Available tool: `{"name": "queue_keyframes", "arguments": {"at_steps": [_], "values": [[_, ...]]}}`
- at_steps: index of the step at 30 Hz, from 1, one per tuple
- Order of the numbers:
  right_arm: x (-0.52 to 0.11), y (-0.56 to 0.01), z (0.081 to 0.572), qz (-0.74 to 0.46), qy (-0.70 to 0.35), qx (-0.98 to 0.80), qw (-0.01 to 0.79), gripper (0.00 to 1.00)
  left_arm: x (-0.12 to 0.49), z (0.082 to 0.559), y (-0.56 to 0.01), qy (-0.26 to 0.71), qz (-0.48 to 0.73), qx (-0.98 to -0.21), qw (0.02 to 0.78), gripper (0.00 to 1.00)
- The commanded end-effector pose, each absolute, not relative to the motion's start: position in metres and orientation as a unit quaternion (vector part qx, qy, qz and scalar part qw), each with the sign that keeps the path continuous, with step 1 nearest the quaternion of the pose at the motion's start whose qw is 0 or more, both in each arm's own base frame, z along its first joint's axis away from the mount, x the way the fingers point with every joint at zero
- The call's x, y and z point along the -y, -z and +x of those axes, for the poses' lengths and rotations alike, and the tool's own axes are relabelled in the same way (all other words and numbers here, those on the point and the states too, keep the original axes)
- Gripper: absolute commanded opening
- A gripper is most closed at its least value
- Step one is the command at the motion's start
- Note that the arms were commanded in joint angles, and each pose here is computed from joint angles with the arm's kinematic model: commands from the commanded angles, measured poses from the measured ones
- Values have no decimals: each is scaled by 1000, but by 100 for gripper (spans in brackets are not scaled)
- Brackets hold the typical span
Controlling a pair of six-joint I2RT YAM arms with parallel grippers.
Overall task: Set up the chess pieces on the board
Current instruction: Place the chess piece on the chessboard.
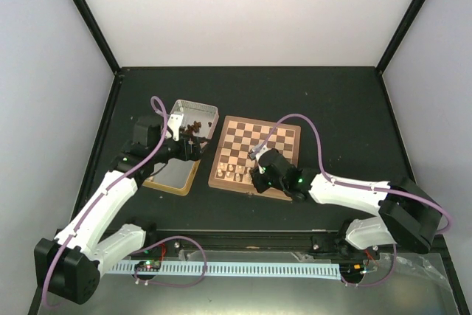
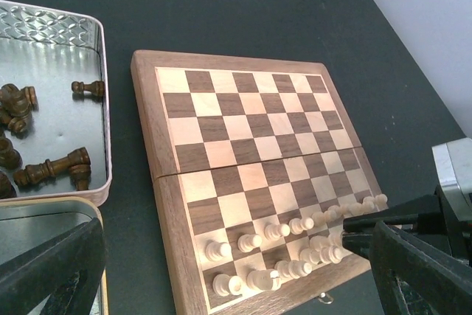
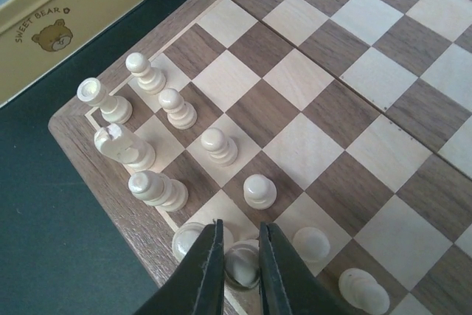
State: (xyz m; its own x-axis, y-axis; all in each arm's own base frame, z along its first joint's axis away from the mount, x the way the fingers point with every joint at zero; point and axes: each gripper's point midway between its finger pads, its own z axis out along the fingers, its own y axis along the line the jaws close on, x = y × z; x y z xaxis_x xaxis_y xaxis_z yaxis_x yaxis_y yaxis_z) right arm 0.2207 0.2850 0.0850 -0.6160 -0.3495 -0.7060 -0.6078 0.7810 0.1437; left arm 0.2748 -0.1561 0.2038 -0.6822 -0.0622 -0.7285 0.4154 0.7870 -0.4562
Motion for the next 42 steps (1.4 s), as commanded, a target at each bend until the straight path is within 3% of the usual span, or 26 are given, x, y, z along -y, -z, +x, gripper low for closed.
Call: {"name": "queue_keyframes", "arguments": {"at_steps": [1,8,22,33,42], "values": [[-286,-85,219,-275,-184,-883,333,11,157,279,-214,318,102,-858,390,99],[-276,-91,212,-287,-180,-880,333,6,157,280,-212,318,100,-860,387,99],[-274,-85,208,-295,-179,-880,325,10,156,280,-208,317,99,-864,378,99],[-274,-91,212,-289,-174,-880,333,26,154,281,-206,310,94,-869,374,99],[-267,-156,219,-232,-213,-861,399,45,113,282,-171,222,-21,-918,328,99]]}}
